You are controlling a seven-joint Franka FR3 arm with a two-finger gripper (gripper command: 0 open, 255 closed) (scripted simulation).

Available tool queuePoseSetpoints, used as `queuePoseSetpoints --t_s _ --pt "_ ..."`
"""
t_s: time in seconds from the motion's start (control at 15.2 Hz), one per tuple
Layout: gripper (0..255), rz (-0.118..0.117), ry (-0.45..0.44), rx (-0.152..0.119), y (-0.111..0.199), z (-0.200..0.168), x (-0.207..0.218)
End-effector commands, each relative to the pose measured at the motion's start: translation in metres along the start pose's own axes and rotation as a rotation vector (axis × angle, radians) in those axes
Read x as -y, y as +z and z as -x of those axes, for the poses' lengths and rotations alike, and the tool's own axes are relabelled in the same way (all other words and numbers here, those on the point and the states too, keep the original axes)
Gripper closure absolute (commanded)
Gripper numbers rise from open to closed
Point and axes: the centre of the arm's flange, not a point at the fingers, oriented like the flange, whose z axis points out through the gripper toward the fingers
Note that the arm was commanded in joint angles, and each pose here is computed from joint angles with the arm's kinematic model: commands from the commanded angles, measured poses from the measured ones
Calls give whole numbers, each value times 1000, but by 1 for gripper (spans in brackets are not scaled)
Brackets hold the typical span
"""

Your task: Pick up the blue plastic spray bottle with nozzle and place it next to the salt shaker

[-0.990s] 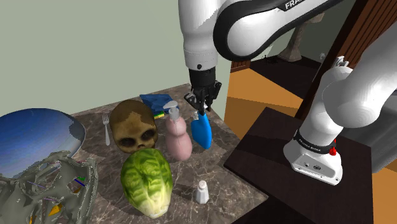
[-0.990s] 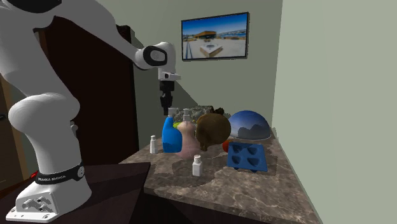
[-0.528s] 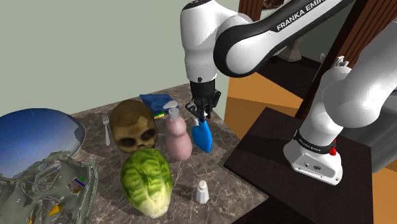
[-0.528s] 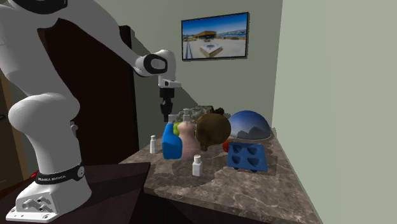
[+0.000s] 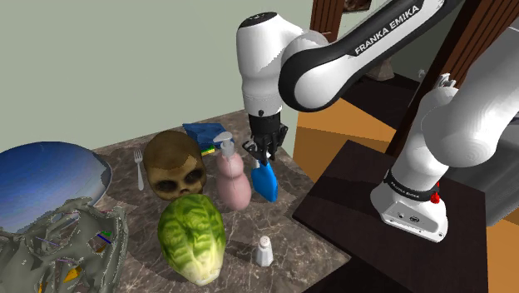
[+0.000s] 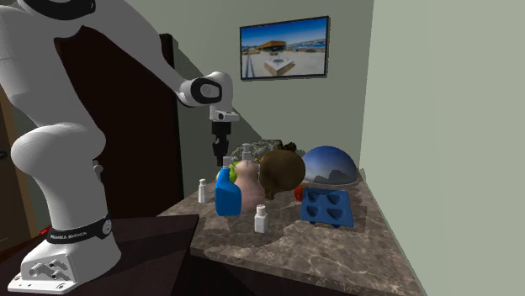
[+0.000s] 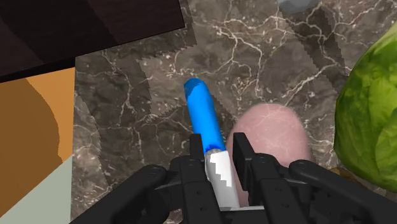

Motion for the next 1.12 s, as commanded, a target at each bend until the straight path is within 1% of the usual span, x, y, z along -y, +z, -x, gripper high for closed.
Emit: queuePoseSetpoints --t_s 0.0,0.07,0.13,0.46,0.73,1.06 --pt "255 0 0 0 0 0 0" --pt "255 0 0 0 0 0 0" --pt "0 0 0 0 0 0 0" --pt "0 0 0 0 0 0 0" --pt "0 0 0 0 -50 0 0" --pt "0 0 0 0 -50 0 0"
